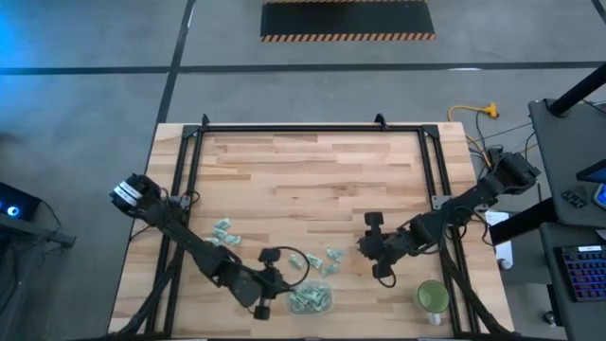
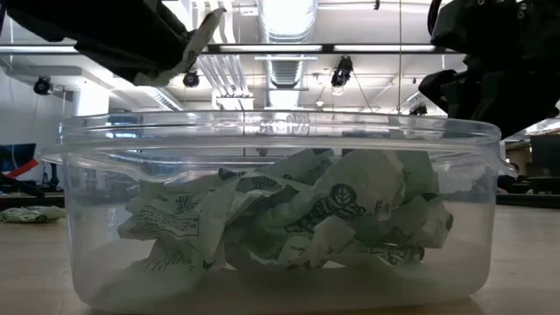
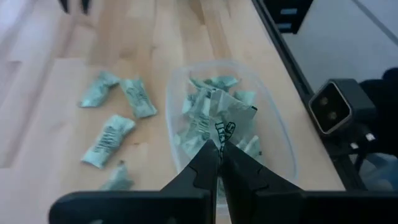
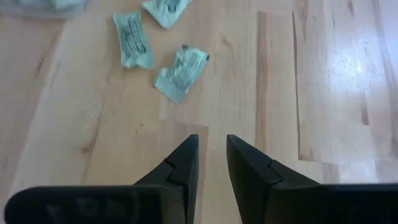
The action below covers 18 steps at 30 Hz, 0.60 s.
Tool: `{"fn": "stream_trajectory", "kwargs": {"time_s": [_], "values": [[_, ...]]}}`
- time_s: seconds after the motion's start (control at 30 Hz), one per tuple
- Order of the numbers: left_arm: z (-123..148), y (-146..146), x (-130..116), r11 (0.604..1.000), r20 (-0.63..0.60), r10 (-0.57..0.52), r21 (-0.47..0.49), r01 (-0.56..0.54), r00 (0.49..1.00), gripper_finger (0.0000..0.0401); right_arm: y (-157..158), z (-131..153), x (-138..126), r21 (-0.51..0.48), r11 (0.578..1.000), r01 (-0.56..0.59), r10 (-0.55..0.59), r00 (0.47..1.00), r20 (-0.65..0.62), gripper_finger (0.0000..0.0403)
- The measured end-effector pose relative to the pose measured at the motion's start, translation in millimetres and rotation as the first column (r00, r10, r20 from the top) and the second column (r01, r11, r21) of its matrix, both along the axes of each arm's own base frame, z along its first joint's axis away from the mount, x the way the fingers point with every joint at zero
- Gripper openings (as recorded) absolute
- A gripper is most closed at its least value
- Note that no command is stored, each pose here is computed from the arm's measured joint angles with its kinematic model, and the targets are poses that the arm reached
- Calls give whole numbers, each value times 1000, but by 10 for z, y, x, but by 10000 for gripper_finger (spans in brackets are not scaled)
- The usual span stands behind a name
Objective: Pick and place Stevia / Truvia into bins
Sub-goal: Put the stevia packet into the transparent container
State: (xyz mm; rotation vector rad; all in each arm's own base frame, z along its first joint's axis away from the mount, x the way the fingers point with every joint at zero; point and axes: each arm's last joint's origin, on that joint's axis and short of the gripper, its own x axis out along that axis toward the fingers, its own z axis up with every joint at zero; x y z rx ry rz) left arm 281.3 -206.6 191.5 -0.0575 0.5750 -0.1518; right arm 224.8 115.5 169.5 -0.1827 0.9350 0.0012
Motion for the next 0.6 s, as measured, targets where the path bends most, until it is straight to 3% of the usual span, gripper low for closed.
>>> {"fn": "stream_trajectory", "kwargs": {"time_s": [0.17,0.4,0.6], "values": [[-158,-22,78,1000,-17,-17,-2,17,1000,13,13,27,43,27,1000,2,-4,999,48,77],[-220,-32,121,1000,-17,-22,16,22,1000,95,19,19,54,33,999,1,-3,998,60,101],[-92,14,67,1000,-27,-17,22,18,999,150,16,-47,68,68,998,-2,-6,994,112,118]]}}
